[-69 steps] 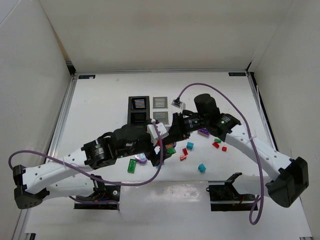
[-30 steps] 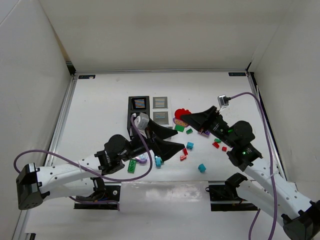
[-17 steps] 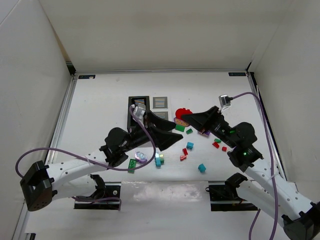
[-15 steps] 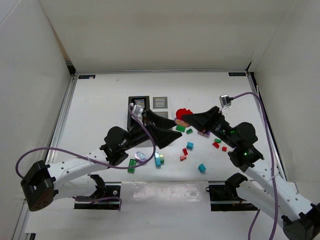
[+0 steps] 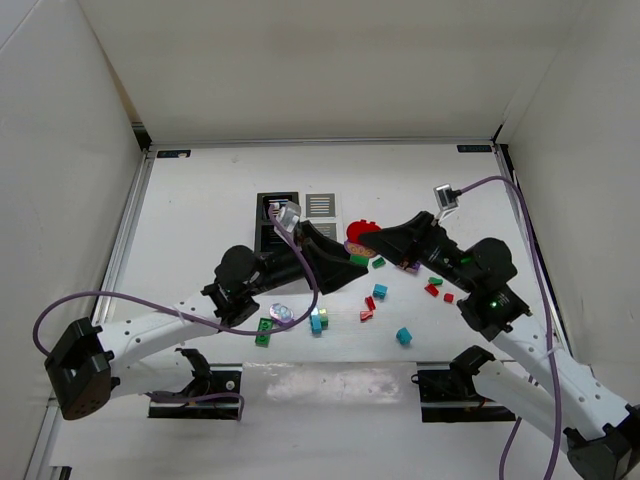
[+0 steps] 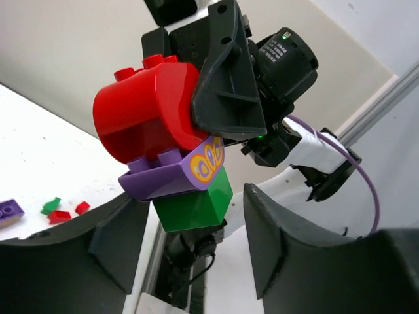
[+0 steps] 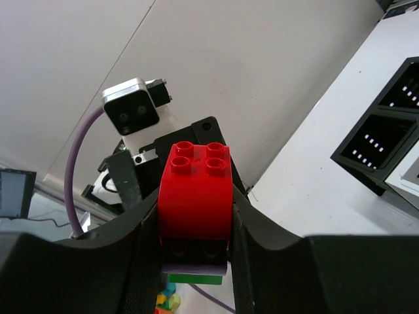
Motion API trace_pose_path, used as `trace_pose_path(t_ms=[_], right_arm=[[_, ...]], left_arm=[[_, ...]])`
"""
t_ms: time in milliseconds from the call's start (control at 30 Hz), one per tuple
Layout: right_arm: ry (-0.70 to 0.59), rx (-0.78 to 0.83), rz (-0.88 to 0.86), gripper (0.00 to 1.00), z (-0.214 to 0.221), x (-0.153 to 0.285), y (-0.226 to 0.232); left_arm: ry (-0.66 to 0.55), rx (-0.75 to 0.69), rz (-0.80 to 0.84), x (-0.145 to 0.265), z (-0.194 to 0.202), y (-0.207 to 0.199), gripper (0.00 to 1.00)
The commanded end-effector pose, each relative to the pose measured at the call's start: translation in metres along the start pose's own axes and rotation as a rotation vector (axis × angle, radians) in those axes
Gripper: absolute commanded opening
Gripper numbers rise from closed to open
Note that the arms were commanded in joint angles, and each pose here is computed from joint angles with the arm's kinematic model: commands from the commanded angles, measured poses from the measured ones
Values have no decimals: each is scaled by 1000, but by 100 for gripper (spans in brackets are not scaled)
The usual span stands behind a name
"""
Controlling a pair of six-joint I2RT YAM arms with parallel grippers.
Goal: Sort the legos into containers by color
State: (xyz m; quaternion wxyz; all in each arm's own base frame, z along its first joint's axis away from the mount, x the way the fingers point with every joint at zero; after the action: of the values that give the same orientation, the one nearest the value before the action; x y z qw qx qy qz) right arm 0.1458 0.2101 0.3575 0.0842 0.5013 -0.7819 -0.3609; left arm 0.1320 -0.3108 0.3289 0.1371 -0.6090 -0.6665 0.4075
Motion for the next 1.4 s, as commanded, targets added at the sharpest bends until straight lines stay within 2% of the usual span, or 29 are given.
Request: trace_pose_path(t_ms=[0,200,467,567,833,933,967,1000,1033,1067,1100,1133,1200,1300,1367], right_arm=[[-20,54,-41,0,-11,-3,9],[10,60,-49,0,-7,-2,11],[57,104,-19,0,1,3,9],[32,157,34,0,-3,7,4],[-79,285,149,0,-50,22,-9],[-110,284,198,0,-65,30,-19],[-118,287,207,0,-67,33,-20],[-126,282,258,0,-72,40,-30],[-124,279,270,0,-72,43,-32],[-120,287,267,0,-71,48,-30],[-114,302,312,0,-71,54,-38],[-113,299,351,0,-71,59,-44],[-76,301,431,0,-62,73,-53],[-36,299,503,0,-53,84,-63],[-17,300,530,0,-48,89,-67]], left_arm=[[4,-38,69,-1,-8,-20,65],[2,-40,73,0,-9,-24,60],[9,-5,62,2,-7,-23,47],[17,12,51,4,-4,-20,42],[59,58,-55,17,9,-4,42],[62,59,-168,24,11,8,42],[87,78,-254,27,13,16,42],[51,84,-437,35,6,32,42],[117,106,-632,56,19,54,42],[81,88,-700,55,1,49,42],[-20,55,-871,67,-14,65,41],[41,76,-1037,85,-15,67,41],[-39,43,-1214,109,-44,78,41],[-63,-13,-1228,110,-61,76,44],[-72,4,-1318,123,-68,88,45]])
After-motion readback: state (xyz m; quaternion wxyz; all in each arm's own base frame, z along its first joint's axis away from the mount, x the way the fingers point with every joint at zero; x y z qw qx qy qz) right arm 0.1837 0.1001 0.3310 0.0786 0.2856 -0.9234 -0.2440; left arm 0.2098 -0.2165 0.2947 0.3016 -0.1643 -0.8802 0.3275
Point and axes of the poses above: each gripper's point midway between its finger pads, its own x axis back along the fingers, its own y axis along the line the jaws close on, z = x × y, the point moved 5 cm from there along x, back along the fingers, and after that the axes turned 13 degrees about x, right-handed, at the moved point
